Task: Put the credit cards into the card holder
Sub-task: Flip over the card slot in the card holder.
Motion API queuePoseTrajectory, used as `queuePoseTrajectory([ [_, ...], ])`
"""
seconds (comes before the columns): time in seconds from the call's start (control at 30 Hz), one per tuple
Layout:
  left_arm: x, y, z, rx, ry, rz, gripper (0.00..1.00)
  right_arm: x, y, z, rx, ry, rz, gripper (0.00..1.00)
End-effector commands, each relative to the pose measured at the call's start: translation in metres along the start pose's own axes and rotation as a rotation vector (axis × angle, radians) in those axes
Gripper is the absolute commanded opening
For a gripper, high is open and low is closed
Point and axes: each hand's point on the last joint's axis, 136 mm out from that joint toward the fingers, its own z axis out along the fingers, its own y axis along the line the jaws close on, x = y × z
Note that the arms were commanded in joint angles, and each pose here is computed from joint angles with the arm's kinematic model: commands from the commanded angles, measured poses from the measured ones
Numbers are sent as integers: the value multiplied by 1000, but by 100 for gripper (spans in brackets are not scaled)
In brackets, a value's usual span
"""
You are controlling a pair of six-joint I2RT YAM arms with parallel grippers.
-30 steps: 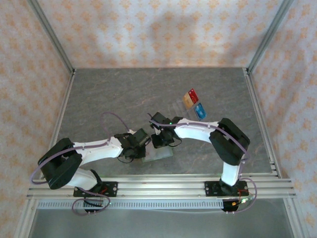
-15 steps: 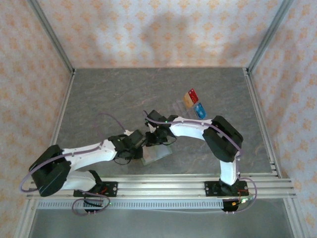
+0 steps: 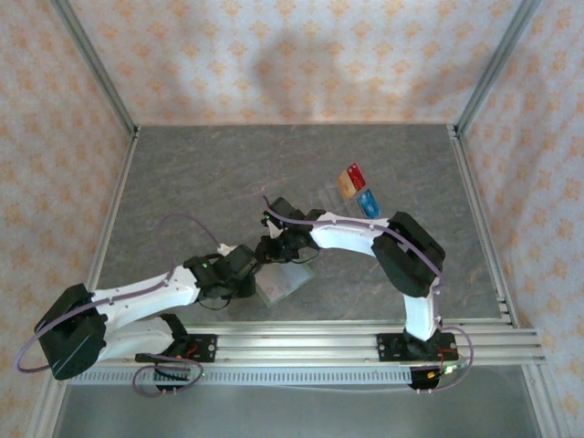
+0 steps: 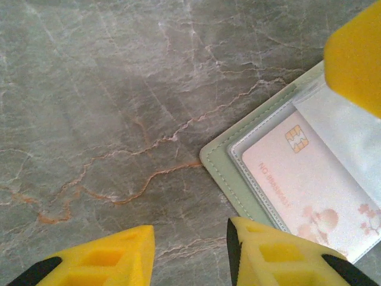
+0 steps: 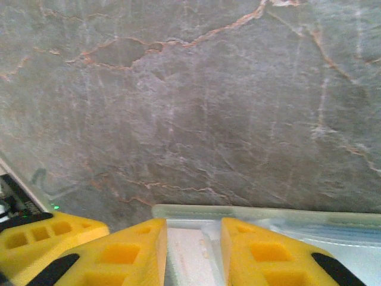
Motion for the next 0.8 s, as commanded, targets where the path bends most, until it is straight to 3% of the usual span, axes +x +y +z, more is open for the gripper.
queuePoseTrajectory([
  [0.0, 2, 5, 3, -34, 9, 14, 37, 7, 10, 5, -69, 24, 48, 30],
  [0.27, 1, 5, 4, -36, 6, 10, 37, 23, 15, 5, -137, 47, 104, 32],
  [0.57, -5, -1, -7, -12, -8, 12, 49, -4, 12, -44, 31, -84, -25, 32],
  [0.77, -13, -14, -15, 16, -19, 21, 58, -9, -37, -55, 255, -90, -5, 29],
])
